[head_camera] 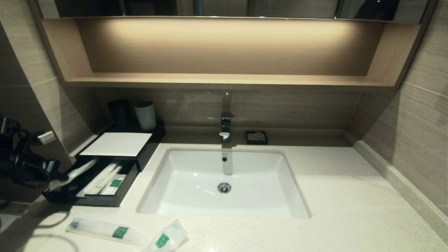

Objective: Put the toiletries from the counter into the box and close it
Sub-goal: Place the bathroom toiletry into the drawer

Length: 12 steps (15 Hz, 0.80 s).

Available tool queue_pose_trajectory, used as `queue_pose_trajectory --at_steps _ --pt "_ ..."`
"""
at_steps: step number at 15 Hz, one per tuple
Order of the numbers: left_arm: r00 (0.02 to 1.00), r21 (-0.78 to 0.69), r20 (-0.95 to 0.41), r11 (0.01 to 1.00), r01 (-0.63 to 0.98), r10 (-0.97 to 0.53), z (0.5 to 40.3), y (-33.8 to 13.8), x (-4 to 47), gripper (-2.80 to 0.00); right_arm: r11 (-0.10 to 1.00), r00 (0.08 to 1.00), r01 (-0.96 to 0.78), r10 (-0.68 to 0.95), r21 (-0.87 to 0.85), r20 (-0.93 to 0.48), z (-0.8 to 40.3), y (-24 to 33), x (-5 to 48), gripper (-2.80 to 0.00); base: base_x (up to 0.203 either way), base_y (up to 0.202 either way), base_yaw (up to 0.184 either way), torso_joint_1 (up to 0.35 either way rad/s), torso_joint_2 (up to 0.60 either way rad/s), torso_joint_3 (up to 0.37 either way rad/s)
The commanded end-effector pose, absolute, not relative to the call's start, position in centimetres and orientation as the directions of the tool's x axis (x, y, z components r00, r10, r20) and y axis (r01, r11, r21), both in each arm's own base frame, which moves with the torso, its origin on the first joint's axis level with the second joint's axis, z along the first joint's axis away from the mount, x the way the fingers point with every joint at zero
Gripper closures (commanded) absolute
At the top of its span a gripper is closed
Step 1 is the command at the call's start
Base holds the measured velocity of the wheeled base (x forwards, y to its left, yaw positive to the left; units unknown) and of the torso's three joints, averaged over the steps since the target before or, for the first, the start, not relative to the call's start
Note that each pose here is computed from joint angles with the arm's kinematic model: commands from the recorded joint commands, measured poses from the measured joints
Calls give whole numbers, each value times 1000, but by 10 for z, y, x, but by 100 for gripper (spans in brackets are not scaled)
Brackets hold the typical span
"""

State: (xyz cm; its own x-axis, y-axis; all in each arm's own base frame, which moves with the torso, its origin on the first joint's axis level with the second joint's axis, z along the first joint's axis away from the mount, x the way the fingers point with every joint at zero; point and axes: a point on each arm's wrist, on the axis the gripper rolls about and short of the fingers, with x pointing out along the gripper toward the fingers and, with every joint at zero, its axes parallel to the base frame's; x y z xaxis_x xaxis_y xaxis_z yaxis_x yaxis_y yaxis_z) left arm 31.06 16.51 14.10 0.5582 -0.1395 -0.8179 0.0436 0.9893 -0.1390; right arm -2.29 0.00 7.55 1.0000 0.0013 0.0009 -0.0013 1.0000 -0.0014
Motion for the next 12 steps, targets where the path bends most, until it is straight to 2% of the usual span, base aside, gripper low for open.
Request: queue_pose_trajectory --at_steps 1,12 --pt "564 -146 -813 988 43 -144 143 163 317 0 1000 1000 -2 2 -2 -2 75 0 -23 0 0 0 0 0 0 0" --pt "551 -160 -818 986 54 -163 132 160 326 0 1000 1000 -2 2 -2 -2 75 0 -23 0 0 0 0 0 0 0"
